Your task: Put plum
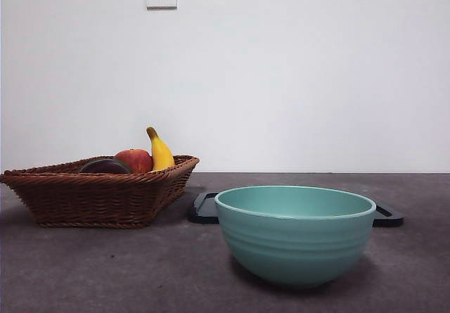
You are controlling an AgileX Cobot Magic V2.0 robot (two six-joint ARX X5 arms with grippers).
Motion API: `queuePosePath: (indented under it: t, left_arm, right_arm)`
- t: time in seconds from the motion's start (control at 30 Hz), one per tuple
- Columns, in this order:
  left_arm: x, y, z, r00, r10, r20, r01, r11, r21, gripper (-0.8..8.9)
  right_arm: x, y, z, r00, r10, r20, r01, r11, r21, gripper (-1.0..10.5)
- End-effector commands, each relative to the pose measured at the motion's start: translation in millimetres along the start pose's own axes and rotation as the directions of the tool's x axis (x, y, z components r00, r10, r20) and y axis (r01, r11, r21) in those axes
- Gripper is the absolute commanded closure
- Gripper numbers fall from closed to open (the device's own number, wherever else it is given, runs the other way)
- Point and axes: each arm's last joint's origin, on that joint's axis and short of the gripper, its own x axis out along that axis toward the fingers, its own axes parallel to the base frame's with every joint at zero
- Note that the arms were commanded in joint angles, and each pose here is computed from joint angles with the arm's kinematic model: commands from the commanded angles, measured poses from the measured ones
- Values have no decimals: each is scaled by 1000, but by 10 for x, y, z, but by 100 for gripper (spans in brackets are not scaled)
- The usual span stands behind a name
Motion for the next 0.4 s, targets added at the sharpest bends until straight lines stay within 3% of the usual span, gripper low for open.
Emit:
queuePosePath:
  t: [0.03, 0.17, 0.23, 0.33, 0.4]
  left_arm:
    - [-263, 31, 24, 961, 155, 228, -171, 984, 51, 805]
    - [-493, -53, -276, 852, 382, 358, -422, 906, 37, 805]
    - [-542, -105, -496, 778, 503, 377, -543, 840, 2, 805]
    - [-561, -179, -823, 691, 615, 378, -648, 760, -53, 805]
    - [-547, -221, -1022, 661, 651, 373, -681, 729, -68, 805]
  right_arm:
    - [-7, 16, 37, 1000, 5, 10, -5, 1000, -20, 941]
    - [-7, 17, 36, 1000, 5, 9, -5, 1000, -20, 941]
    - [-6, 16, 36, 1000, 5, 9, -5, 1000, -20, 941]
    - [-7, 17, 37, 1000, 5, 10, -5, 1000, -20, 941]
    - [-6, 16, 36, 1000, 5, 9, -5, 1000, -20, 941]
